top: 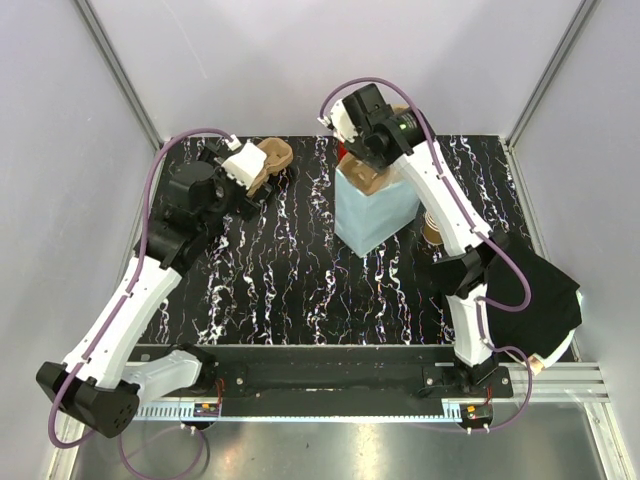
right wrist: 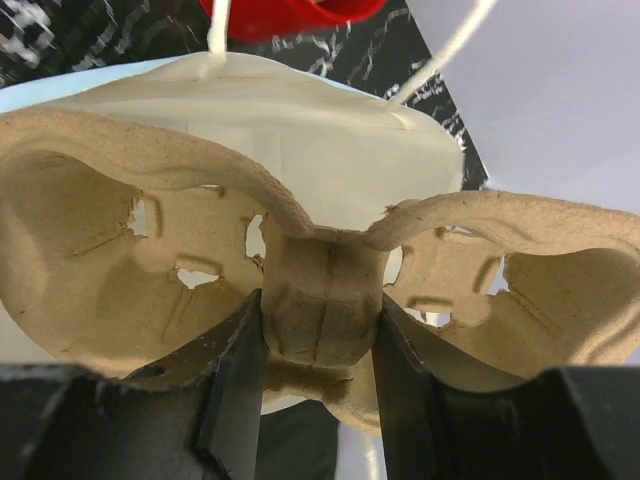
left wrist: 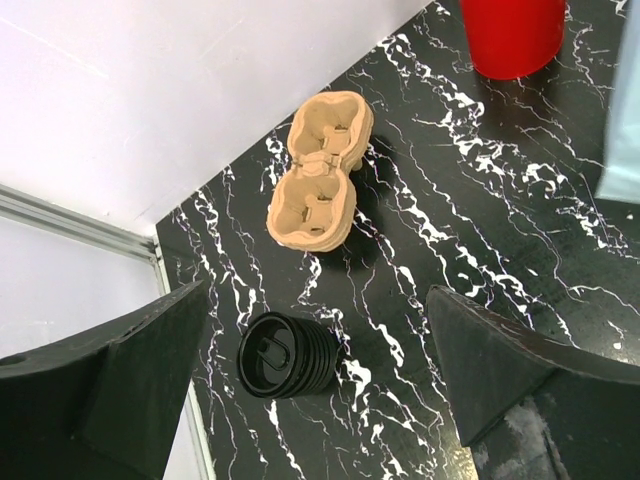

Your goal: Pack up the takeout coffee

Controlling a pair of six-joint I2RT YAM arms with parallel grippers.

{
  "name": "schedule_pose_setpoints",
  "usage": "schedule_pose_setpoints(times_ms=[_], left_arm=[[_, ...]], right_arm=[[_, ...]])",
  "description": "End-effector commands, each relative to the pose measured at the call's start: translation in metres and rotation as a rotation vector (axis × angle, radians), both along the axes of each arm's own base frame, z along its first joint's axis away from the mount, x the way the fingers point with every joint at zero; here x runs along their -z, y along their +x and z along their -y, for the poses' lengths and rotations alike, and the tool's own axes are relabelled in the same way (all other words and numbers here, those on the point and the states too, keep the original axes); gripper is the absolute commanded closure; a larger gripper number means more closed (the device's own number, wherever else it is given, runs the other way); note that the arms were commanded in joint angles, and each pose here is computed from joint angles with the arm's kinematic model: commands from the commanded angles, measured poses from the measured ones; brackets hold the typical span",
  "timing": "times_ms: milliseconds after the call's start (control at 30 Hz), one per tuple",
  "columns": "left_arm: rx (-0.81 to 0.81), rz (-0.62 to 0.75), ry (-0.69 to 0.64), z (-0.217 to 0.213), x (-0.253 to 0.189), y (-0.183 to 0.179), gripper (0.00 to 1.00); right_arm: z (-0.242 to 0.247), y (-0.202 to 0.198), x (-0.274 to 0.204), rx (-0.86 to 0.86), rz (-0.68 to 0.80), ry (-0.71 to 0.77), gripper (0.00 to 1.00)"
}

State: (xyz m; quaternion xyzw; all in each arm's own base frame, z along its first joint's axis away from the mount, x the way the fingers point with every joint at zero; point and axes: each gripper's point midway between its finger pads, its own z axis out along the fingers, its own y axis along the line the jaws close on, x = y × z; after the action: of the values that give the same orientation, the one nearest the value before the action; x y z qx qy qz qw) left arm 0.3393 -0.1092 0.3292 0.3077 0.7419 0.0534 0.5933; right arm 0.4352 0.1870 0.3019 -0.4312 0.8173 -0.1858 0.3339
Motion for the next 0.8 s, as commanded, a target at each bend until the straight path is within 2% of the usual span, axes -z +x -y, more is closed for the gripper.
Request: schedule_pose_setpoints(times_ms=[0,233,767], left_arm=[[0.015,0.03,-0.038,0.001,-0.011,-0.006,0.01],[0.018,0.031,-0.044,0.001,-0.013,-0.008,0.01],[0.035,0.02,-0.057,0.007,-0.011,-0.004,0.01]], right_arm=[[-0.004,-0.042,0.009,0.014,-0.126,0.019,0.58],[-0.024,-0.058,0.016,-0.029,-0.184,0.064,0.57],[-0.02,-0.063,0.04,-0.036,-0.319,0.122,0.58]])
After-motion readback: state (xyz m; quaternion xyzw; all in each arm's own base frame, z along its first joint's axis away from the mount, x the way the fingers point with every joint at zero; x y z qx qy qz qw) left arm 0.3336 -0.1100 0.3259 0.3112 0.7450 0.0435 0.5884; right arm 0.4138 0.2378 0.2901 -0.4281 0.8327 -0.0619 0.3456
